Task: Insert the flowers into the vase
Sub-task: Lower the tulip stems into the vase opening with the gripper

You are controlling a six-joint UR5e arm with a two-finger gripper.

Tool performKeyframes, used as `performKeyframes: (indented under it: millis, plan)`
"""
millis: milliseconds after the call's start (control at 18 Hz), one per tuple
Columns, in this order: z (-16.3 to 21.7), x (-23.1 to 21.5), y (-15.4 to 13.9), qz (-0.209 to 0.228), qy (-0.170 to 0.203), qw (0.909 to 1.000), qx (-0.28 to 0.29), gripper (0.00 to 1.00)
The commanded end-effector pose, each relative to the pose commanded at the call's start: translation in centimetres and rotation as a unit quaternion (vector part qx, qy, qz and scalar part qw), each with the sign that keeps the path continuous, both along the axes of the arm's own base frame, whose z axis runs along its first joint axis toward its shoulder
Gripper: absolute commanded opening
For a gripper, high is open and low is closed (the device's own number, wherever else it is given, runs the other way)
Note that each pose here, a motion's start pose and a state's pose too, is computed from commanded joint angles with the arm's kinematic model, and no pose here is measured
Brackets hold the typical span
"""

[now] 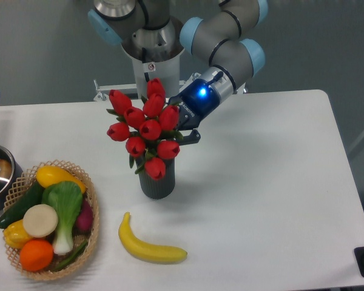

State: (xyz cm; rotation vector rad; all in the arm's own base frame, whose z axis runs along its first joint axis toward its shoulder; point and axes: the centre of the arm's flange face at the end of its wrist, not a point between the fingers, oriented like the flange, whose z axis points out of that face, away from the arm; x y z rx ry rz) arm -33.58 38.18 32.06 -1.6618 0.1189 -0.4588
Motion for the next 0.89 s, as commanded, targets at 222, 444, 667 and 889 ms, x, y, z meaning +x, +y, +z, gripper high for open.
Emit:
performKeyframes:
  millis: [222,444,667,889]
  plan:
    - [-0.8,-0.3,-0.3,0.005,-0.009,0.9999,-0.004,0.26]
    - [-1.2,-0.4,-0.3,0.005,-0.011,0.9999,-0.006,0.26]
    - [-2.4,-0.8,-0.4,0.007,-0.010,0.9998,-0.018,0.27]
    - [-4.6,-0.8,-1.0,0.008,0.006,0.9998,-0.018,0.27]
